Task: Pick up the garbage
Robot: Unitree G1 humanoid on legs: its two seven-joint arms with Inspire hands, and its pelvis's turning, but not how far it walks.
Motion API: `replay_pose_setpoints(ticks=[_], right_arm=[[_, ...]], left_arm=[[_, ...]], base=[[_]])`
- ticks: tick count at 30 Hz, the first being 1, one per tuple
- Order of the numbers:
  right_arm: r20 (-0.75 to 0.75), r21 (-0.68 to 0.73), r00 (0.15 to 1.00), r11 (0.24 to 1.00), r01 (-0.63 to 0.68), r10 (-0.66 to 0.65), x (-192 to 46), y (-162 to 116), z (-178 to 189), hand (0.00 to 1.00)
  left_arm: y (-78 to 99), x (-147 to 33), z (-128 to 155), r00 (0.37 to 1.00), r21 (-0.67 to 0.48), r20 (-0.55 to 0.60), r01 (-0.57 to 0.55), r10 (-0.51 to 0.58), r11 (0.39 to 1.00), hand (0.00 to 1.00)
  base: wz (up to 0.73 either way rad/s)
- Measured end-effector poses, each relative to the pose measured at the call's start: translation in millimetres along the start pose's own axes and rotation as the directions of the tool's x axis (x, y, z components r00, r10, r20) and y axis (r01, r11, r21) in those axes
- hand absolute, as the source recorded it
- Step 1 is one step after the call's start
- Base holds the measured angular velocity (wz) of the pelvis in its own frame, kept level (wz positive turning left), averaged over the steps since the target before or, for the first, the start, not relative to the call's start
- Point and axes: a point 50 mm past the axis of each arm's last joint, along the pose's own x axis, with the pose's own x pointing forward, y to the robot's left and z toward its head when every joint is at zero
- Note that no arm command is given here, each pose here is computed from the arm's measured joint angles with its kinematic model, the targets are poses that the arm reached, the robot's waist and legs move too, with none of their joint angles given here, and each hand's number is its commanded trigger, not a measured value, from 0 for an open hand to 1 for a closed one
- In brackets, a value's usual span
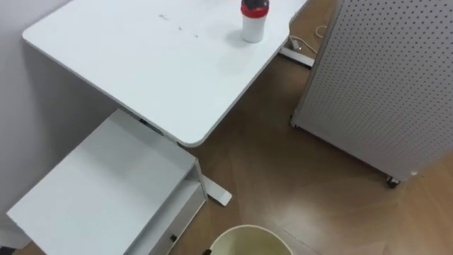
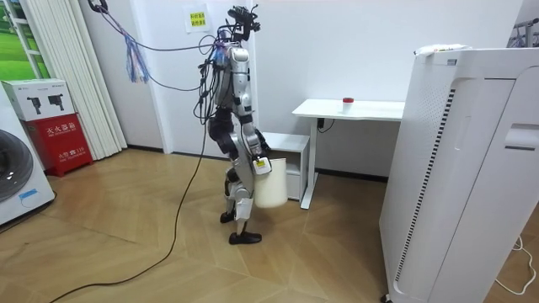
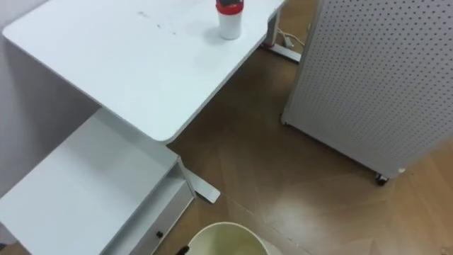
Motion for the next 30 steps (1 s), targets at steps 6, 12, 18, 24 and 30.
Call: replay_pose_setpoints(ticks=[6, 12, 18, 24, 30], right_arm=[[-0.014, 0.078, 0.997, 0.994, 0.074, -0.073, -9.7, -24.7, -19.6, 1.00], [-0.041, 0.102, 0.994, 0.990, 0.101, -0.097, -17.7, -31.1, -39.5, 1.00], [-0.042, 0.105, 0.994, 0.989, 0.106, -0.102, -23.7, -33.4, -50.6, 1.00], [-0.056, 0.142, 0.989, 0.980, 0.141, -0.135, -27.8, -38.6, -58.5, 1.00], [-0.050, 0.176, 0.987, 0.971, 0.159, -0.153, -28.5, -42.1, -57.8, 1.00]], left_arm=[[19.9, -8.5, 2.9, 0.983, -0.135, 0.073, -0.158, 0.169, 0.978, 0.00], [37.4, -23.2, 14.5, 0.932, -0.192, 0.181, -0.281, 0.315, 0.940, 0.00], [52.4, -34.1, 5.9, 0.889, -0.233, 0.159, -0.389, 0.429, 0.891, 0.00], [73.2, -45.0, 14.4, 0.790, -0.302, 0.191, -0.517, 0.582, 0.801, 0.00], [78.3, -48.4, 23.0, 0.747, -0.331, 0.221, -0.548, 0.628, 0.768, 0.00]], base=[[0.00], [0.00], [0.03], [-0.02], [-0.07]])
